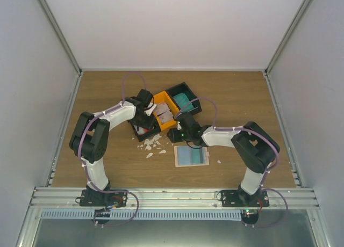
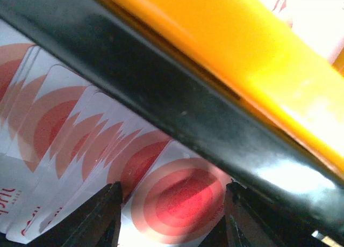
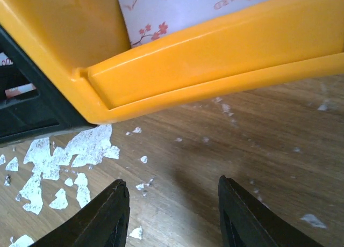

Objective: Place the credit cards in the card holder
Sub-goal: Pick up the credit card from the storage box.

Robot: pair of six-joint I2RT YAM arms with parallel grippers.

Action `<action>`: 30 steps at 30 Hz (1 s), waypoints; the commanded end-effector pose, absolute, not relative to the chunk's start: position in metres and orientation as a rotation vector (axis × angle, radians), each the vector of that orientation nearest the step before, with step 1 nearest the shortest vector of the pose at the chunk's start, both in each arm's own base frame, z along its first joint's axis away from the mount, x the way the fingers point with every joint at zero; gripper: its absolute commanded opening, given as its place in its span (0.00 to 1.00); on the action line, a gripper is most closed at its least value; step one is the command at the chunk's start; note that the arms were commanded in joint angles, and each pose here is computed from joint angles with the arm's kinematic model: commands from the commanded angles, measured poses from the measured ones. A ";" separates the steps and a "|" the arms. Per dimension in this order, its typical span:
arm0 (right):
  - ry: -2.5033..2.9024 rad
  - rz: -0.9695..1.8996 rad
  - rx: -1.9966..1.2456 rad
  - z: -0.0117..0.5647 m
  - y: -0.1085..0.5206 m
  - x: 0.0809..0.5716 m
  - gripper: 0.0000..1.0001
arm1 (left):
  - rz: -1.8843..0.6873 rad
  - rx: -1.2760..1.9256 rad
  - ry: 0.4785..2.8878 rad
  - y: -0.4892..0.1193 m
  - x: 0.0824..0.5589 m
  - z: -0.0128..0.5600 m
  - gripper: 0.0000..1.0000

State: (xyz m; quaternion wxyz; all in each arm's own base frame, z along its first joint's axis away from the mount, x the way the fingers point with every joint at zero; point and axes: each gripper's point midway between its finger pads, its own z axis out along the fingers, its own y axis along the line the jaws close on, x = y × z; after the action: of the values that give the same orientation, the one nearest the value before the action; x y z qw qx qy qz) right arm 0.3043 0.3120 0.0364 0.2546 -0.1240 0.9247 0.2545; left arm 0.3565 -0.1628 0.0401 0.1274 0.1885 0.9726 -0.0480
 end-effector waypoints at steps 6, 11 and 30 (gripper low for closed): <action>2.471 0.658 -0.383 0.038 0.328 0.309 0.47 | -0.110 0.568 2.868 -0.161 0.354 0.029 0.52; 2.481 0.625 -0.371 0.037 0.330 0.316 0.46 | -0.170 0.570 2.879 -0.167 0.346 0.030 0.43; 2.490 0.627 -0.350 0.038 0.342 0.329 0.46 | -0.405 0.562 2.843 -0.184 0.318 0.056 0.34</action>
State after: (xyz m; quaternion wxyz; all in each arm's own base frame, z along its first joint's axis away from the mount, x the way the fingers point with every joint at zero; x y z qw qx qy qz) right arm 0.3178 0.3308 0.0283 0.2518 -0.1329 0.9323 0.2232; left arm 0.3427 -0.1708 0.0485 0.1278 0.1906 0.9695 -0.0862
